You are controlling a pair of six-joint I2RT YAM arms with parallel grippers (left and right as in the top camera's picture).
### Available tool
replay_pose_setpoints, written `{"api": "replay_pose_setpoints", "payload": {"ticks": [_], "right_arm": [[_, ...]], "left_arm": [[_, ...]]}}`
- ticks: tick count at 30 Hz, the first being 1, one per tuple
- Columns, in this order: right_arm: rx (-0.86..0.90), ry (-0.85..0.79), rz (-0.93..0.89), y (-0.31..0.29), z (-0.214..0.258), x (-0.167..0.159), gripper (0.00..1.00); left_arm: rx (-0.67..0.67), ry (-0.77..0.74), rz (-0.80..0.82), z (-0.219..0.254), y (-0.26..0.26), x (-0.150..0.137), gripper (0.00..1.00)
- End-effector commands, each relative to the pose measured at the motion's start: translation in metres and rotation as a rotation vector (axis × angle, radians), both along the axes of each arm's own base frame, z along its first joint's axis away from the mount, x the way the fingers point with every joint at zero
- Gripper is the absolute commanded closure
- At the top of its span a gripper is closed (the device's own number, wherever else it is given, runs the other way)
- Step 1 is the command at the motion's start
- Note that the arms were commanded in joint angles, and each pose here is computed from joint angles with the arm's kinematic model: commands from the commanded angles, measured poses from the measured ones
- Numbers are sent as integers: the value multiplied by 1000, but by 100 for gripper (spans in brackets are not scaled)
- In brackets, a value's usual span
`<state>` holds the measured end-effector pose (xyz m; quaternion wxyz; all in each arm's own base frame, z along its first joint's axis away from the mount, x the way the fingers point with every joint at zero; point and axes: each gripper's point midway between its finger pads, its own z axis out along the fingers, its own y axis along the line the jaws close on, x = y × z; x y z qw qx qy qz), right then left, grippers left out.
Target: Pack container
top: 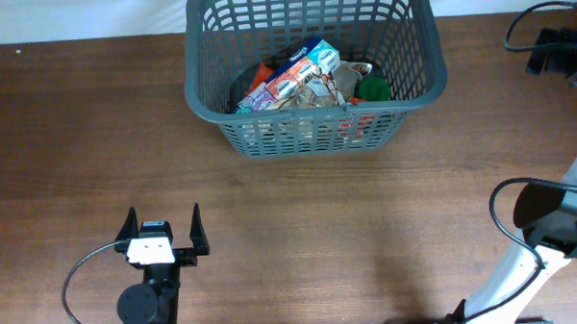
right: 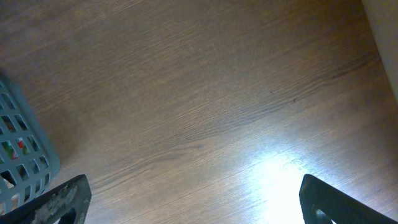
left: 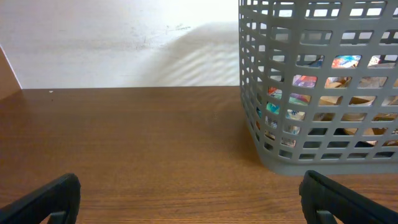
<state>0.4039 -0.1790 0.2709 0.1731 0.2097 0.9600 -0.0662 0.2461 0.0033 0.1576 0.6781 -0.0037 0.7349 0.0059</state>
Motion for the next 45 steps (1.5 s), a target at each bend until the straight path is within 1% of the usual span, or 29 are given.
{"api": "replay_pose_setpoints", "payload": {"ticks": [1, 13, 15, 21, 25, 28, 36, 39, 45], "right_arm": [[12, 7, -7, -1, -5, 2, 1], [10, 8, -6, -1, -5, 2, 1], [-21, 23, 1, -6, -5, 0, 1], [-25, 25, 1, -6, -5, -1, 1], [-33, 4, 8, -2, 4, -2, 1], [-66, -37, 16, 2, 20, -3, 1], [-171, -341, 77, 29, 103, 14, 1], [-203, -455, 107, 45, 138, 14, 1], [-227, -598, 170, 78, 184, 3, 1]], "left_arm": [[16, 1, 7, -2, 2, 0, 1], [16, 1, 7, -2, 2, 0, 1], [16, 1, 7, -2, 2, 0, 1], [16, 1, 7, -2, 2, 0, 1], [16, 1, 7, -2, 2, 0, 1], [16, 1, 7, -2, 2, 0, 1], [16, 1, 7, -2, 2, 0, 1], [16, 1, 7, -2, 2, 0, 1], [16, 1, 7, -2, 2, 0, 1]]}}
